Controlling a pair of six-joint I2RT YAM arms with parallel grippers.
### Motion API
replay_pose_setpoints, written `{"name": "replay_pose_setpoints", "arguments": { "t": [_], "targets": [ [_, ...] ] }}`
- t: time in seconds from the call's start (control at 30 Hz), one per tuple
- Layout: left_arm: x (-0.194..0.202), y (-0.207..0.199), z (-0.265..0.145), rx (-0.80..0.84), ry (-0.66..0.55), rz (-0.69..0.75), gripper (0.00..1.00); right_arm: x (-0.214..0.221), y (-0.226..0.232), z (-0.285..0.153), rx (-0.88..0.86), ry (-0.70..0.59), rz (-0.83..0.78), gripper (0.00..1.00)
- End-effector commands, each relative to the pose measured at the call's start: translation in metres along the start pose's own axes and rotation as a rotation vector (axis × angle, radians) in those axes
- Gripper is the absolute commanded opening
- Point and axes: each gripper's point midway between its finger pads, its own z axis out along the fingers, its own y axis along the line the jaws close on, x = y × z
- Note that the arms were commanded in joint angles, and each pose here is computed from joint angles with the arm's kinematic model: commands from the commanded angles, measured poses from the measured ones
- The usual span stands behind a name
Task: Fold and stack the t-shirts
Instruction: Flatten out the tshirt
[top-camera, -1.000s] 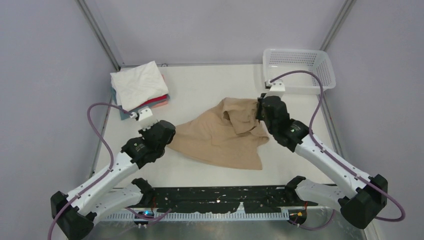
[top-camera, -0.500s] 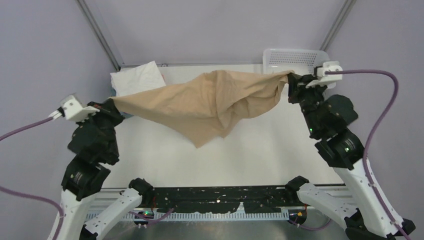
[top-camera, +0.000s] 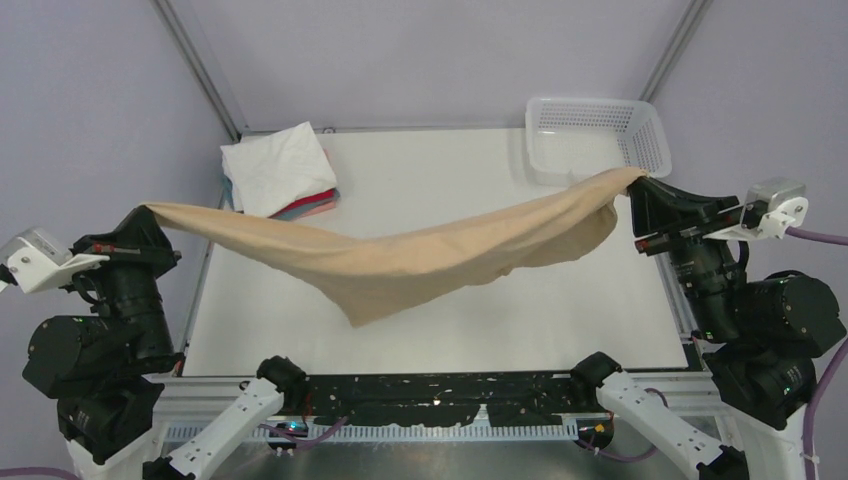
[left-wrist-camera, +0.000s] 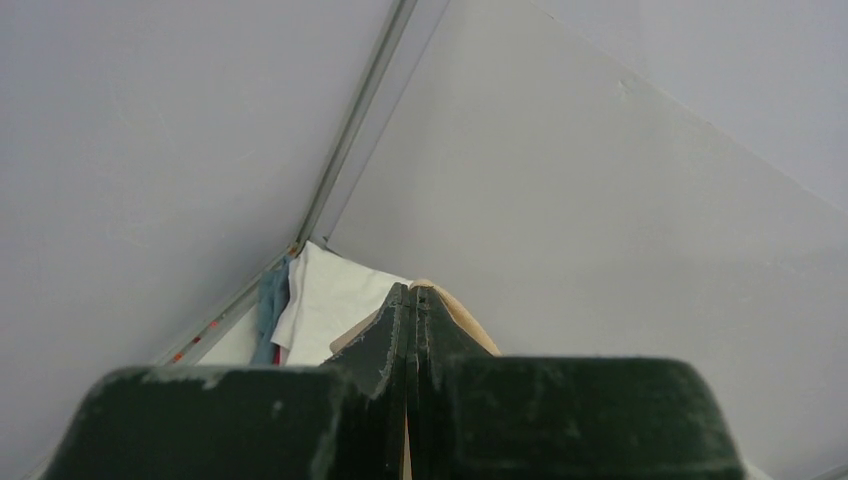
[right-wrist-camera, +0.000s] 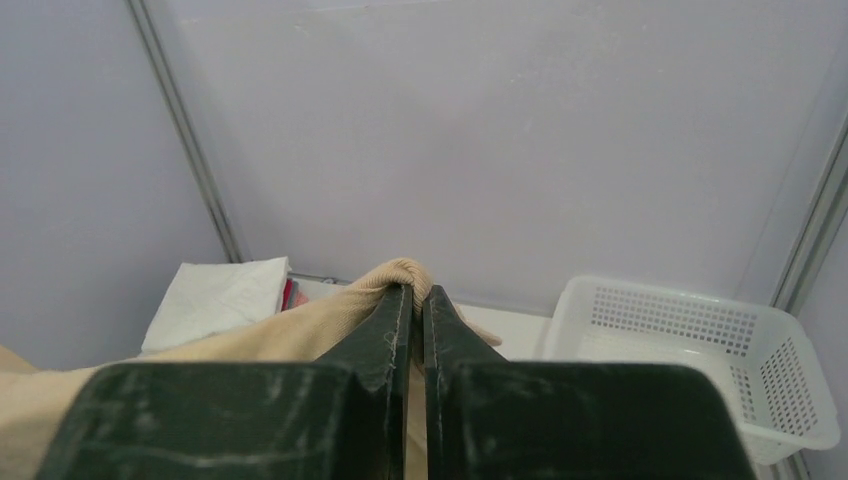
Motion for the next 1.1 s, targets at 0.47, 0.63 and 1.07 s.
{"name": "replay_pose_setpoints", "arguments": {
  "t": [0.47, 0.63, 1.07],
  "targets": [
    [0.371, -0.029, 0.168, -0.302, 0.774, 0.571, 0.38, 0.335, -0.148, 0.056, 0.760, 0.855, -0.072, 0.30],
    [0.416, -0.057, 0.190, -0.244, 0.885, 0.531, 0.99, 0.377, -0.178, 0.076, 0.886, 0.982, -0.040, 0.97],
    [0.391, -0.049, 0.037, -0.027, 0.960, 0.426, 1.00, 0.336, -0.144, 0.032, 0.803, 0.684, 0.251, 0.95]
  ]
}}
